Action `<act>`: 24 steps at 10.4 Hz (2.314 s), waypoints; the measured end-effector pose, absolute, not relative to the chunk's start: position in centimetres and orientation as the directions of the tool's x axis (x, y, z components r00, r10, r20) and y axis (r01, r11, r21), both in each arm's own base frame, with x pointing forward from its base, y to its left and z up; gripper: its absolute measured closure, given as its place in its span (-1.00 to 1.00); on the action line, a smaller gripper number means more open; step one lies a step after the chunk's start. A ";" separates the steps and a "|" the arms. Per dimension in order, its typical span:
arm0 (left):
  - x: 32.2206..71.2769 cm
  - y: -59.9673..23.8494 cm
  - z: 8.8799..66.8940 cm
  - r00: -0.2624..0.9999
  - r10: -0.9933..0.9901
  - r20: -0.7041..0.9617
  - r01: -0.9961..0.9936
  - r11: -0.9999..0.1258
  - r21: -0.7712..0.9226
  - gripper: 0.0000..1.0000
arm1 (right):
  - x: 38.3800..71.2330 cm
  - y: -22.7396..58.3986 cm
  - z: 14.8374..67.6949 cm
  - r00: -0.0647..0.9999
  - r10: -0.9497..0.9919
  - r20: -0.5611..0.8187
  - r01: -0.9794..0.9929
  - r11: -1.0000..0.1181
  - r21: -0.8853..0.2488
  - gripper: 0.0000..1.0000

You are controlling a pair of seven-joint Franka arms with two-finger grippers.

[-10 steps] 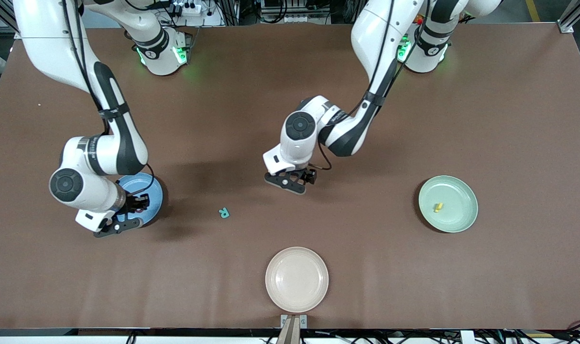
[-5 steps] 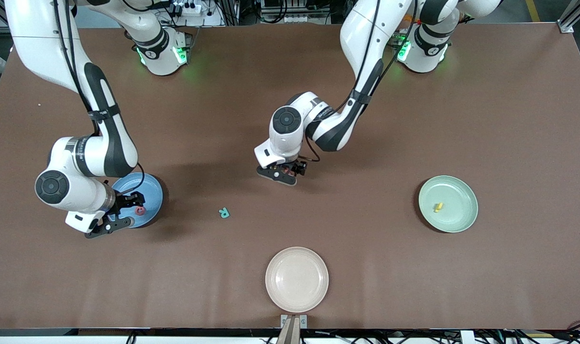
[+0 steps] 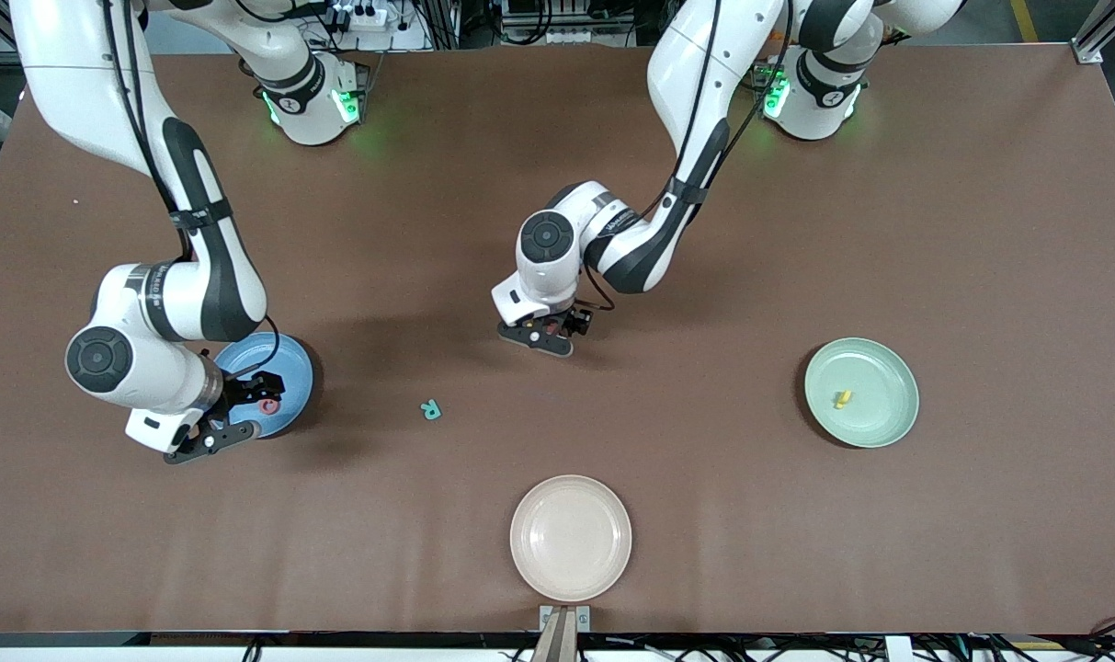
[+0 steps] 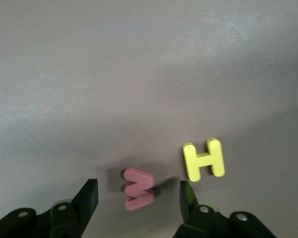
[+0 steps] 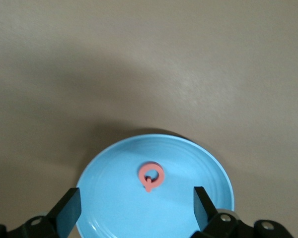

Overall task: Sort uppercase to blue plate, lowercase to green plate
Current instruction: 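Grasp the pink w with the left gripper while the right gripper reaches R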

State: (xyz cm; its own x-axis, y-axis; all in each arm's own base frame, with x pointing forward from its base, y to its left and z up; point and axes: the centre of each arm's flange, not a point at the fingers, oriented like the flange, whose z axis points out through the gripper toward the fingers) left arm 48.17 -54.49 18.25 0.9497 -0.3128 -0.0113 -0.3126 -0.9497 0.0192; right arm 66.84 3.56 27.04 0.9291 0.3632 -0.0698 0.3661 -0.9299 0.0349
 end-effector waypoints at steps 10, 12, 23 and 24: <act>47.7 -54.0 17.4 0.949 -0.312 -0.049 -0.313 -0.950 -0.004 -0.36 | 67.9 15.6 25.5 0.942 0.333 -0.034 0.334 -0.942 0.030 -1.00; 47.3 -54.2 17.2 0.947 -0.318 -0.052 -0.319 -0.948 -0.006 -0.33 | 67.6 17.1 25.0 0.939 0.342 -0.028 0.343 -0.939 0.013 -1.00; 55.5 -47.5 28.5 0.987 -0.159 0.035 -0.157 -0.986 -0.057 0.45 | 66.6 24.0 22.6 0.905 0.425 0.019 0.425 -0.905 -0.011 -1.00; 57.8 -44.1 32.1 0.990 -0.133 0.036 -0.131 -0.990 -0.047 0.45 | 66.3 25.5 22.1 0.896 0.444 0.021 0.445 -0.896 -0.011 -1.00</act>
